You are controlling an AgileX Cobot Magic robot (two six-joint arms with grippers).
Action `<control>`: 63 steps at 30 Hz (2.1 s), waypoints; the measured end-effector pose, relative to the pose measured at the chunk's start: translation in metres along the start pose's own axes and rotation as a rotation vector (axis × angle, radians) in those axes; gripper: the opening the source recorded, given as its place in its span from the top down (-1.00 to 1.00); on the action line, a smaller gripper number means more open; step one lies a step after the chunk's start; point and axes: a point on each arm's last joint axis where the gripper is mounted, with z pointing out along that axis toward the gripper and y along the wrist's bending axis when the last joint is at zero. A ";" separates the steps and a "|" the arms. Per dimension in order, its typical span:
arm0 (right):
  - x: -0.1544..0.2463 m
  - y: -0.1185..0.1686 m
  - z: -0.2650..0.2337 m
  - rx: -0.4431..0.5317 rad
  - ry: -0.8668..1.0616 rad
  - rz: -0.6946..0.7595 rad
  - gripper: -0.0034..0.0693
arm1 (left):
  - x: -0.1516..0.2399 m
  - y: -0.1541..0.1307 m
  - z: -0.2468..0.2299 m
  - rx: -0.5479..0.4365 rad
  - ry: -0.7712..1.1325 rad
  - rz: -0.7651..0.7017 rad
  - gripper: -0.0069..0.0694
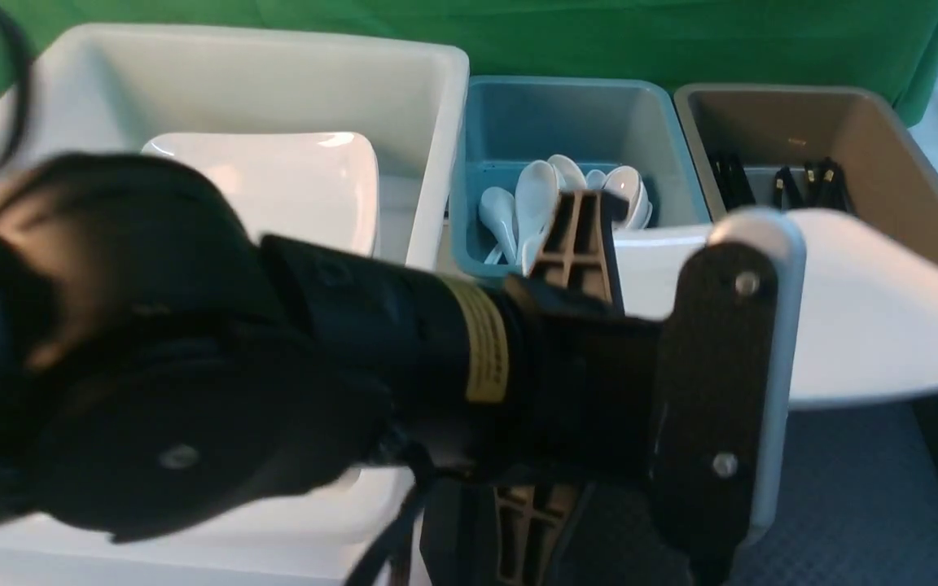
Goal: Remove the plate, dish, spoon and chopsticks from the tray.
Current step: Use the left arm to put the plate into the large storage box on the left
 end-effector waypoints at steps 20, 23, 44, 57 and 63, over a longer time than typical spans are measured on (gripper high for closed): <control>-0.030 0.022 0.036 0.010 0.012 -0.025 0.83 | 0.148 0.071 -0.051 -0.327 0.548 -0.381 0.74; -0.033 0.032 0.046 -0.035 0.033 -0.049 0.82 | 0.182 0.073 -0.040 -0.319 0.632 -0.472 0.74; -0.030 0.046 0.050 -0.153 0.092 -0.077 0.81 | 0.254 0.092 0.039 -0.235 0.882 -0.799 0.75; -0.027 0.049 0.049 -0.191 0.130 -0.074 0.80 | 0.261 0.090 0.061 -0.262 0.864 -1.040 0.57; -0.025 0.053 0.048 -0.235 0.148 -0.066 0.80 | 0.259 0.091 0.071 -0.274 0.774 -1.106 0.28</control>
